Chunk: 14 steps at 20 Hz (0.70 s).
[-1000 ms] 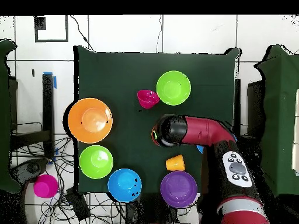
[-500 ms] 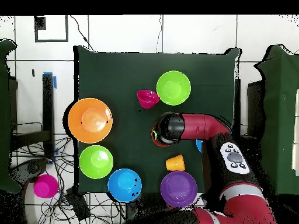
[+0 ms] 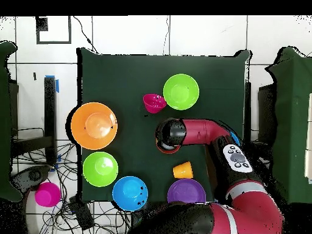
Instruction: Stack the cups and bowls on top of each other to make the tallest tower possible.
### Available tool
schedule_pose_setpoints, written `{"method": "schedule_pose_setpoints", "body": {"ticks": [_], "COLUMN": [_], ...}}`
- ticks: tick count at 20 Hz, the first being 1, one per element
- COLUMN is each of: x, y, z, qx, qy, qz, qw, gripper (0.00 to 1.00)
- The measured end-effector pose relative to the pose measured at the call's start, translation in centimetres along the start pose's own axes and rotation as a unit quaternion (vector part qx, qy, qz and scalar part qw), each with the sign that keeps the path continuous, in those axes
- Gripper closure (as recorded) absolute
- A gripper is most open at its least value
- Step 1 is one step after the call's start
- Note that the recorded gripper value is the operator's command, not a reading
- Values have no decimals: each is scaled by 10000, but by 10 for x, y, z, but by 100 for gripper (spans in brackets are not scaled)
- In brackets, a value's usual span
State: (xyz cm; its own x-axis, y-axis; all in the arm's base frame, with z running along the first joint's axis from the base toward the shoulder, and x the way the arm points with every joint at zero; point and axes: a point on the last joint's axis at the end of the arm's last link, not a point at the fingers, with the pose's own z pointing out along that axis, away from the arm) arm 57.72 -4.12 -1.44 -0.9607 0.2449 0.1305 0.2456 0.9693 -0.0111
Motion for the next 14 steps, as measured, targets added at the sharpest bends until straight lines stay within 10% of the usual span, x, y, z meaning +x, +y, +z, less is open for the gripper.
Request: {"method": "schedule_pose_setpoints", "body": {"ticks": [11,12,14], "x": [2,2,2], "y": [13,13,13], "z": [9,9,9], "qx": [-166,-168,-168], "qy": [78,75,75], "qz": [-50,-48,-48], "qw": [9998,9998,9998], "gripper": [0,100,100]}}
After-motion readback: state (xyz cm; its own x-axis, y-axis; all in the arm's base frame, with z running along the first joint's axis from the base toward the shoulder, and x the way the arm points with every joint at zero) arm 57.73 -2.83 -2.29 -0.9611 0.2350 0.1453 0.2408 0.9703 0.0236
